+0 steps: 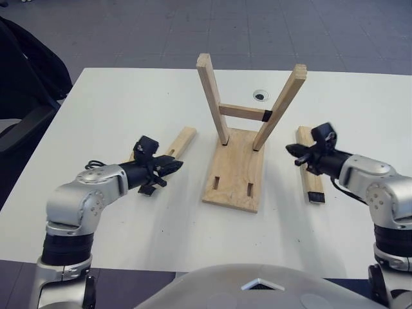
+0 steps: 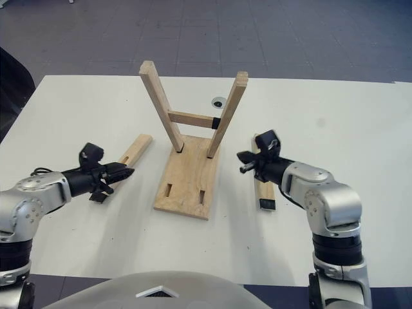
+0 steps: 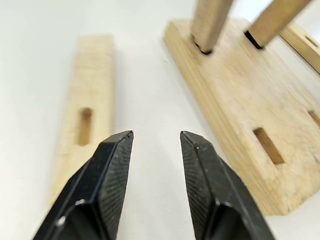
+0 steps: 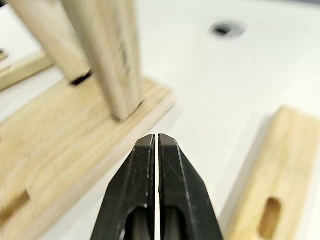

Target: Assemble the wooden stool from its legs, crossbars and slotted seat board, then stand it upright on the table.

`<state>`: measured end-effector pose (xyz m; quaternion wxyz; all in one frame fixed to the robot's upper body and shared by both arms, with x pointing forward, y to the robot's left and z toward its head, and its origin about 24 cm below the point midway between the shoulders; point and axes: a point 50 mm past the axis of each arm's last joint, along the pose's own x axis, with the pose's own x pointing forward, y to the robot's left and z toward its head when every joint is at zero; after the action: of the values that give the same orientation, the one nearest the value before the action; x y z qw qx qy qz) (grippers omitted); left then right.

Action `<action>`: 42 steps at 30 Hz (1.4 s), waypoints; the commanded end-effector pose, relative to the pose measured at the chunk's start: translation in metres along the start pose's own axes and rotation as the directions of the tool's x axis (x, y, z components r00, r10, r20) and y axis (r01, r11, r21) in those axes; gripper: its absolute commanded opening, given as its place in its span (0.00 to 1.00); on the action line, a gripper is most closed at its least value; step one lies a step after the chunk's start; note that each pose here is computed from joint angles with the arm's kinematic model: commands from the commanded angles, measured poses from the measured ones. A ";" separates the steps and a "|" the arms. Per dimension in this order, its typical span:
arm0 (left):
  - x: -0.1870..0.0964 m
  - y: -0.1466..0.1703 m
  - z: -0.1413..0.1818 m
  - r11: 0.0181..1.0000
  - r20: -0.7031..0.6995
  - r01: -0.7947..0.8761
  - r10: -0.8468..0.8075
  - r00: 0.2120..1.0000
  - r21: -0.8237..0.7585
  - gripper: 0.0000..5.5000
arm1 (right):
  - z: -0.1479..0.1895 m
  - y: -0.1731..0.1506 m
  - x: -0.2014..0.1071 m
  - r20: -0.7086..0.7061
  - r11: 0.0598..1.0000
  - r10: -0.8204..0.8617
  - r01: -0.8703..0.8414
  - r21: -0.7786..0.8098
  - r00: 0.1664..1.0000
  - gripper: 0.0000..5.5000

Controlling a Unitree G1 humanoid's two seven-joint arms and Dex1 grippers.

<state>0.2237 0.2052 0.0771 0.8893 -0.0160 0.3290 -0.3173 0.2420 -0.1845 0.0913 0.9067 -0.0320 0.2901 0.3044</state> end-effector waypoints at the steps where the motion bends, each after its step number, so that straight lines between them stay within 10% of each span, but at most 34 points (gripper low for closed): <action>1: 0.019 -0.013 -0.003 0.998 -0.049 0.063 -0.062 0.997 0.012 0.32 | -0.017 0.000 0.008 -0.115 0.997 0.030 -0.038 -0.071 0.993 0.02; 21: 0.089 -0.007 0.030 0.997 -0.004 0.065 -0.065 0.998 0.028 0.32 | 0.006 -0.001 0.069 -0.017 0.991 0.101 -0.102 -0.082 0.995 0.02; 30: 0.011 -0.009 0.040 0.981 0.282 -0.174 0.143 0.949 0.088 0.32 | 0.057 -0.008 0.002 0.408 0.989 -0.148 0.132 0.067 0.901 0.02; 42: -0.058 0.043 -0.049 0.843 0.299 -0.526 0.533 0.791 -0.109 0.43 | 0.016 0.004 0.013 0.296 0.979 -0.202 0.187 0.079 0.934 0.02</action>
<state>0.1914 0.2683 0.0698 0.9858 0.0240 0.1585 -0.0490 0.2555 -0.1734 0.0963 0.9673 0.0164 0.1531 0.2015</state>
